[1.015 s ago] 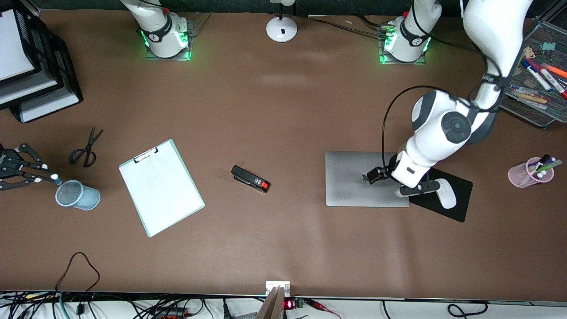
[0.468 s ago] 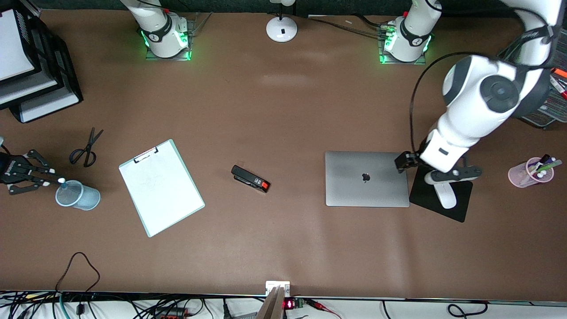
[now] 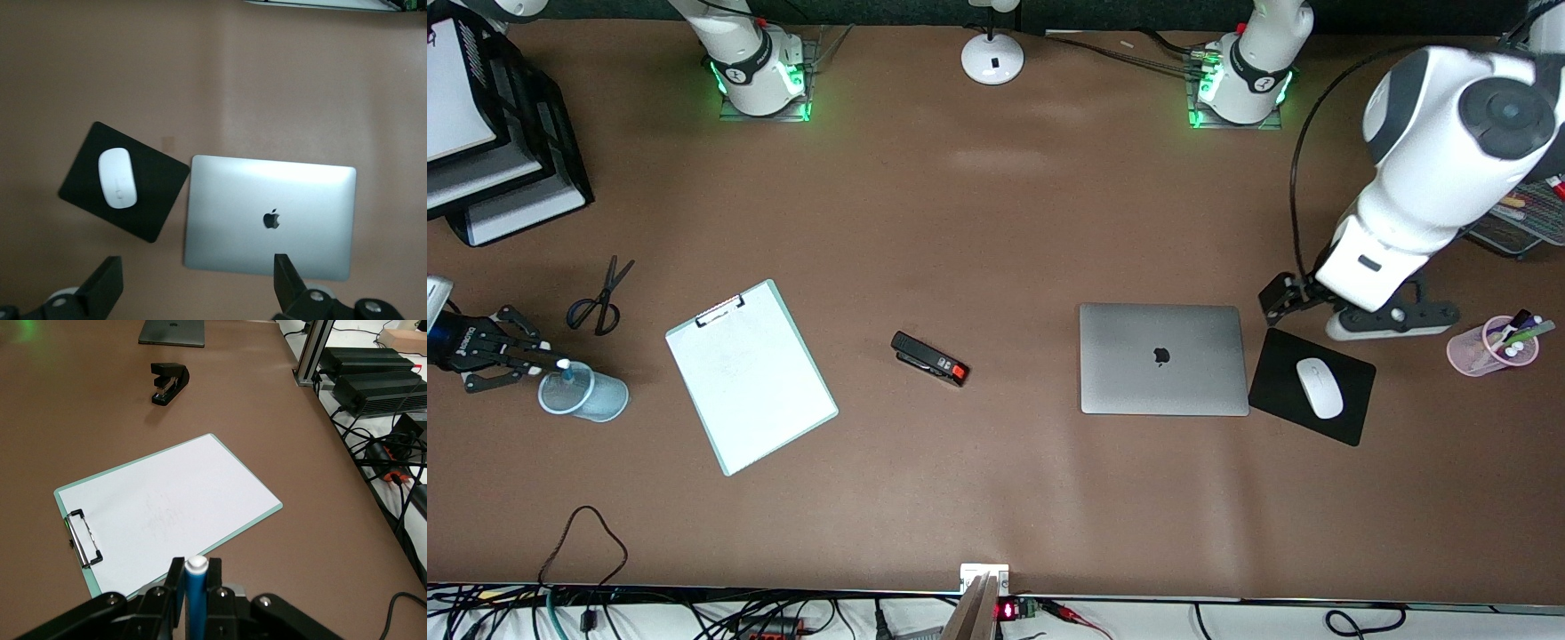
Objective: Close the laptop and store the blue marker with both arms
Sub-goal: 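Raise the left gripper off the closed laptop and draw it back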
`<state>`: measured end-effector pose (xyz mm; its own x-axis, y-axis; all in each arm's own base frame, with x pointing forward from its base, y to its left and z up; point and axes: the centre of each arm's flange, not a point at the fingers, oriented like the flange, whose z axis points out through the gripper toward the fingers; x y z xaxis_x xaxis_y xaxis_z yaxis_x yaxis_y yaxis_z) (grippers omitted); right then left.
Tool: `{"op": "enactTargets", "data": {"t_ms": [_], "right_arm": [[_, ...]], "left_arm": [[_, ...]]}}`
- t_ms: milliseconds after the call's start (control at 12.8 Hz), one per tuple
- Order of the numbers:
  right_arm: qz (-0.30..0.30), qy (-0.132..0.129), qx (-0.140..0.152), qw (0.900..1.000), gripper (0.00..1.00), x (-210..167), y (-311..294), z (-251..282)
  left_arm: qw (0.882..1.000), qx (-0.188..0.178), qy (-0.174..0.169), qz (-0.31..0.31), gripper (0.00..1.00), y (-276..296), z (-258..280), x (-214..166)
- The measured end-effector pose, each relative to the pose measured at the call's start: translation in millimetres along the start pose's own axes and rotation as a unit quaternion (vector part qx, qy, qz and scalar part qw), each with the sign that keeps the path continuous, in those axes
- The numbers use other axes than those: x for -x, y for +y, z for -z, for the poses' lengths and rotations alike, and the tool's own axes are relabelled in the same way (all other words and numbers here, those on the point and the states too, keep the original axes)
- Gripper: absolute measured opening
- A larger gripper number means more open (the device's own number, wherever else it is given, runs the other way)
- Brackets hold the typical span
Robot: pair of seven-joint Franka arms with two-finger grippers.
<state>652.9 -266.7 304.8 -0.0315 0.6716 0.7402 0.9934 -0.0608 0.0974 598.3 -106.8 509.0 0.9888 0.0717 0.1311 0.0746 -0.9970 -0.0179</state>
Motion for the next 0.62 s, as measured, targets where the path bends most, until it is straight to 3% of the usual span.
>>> {"op": "enactTargets", "data": {"t_ms": [624], "right_arm": [[0.062, 0.008, 0.027, 0.998, 0.17, 14.8, 14.1, -1.4]], "left_arm": [[0.997, -0.033, -0.026, -0.059, 1.00, -31.9, 53.4, 25.8]]}}
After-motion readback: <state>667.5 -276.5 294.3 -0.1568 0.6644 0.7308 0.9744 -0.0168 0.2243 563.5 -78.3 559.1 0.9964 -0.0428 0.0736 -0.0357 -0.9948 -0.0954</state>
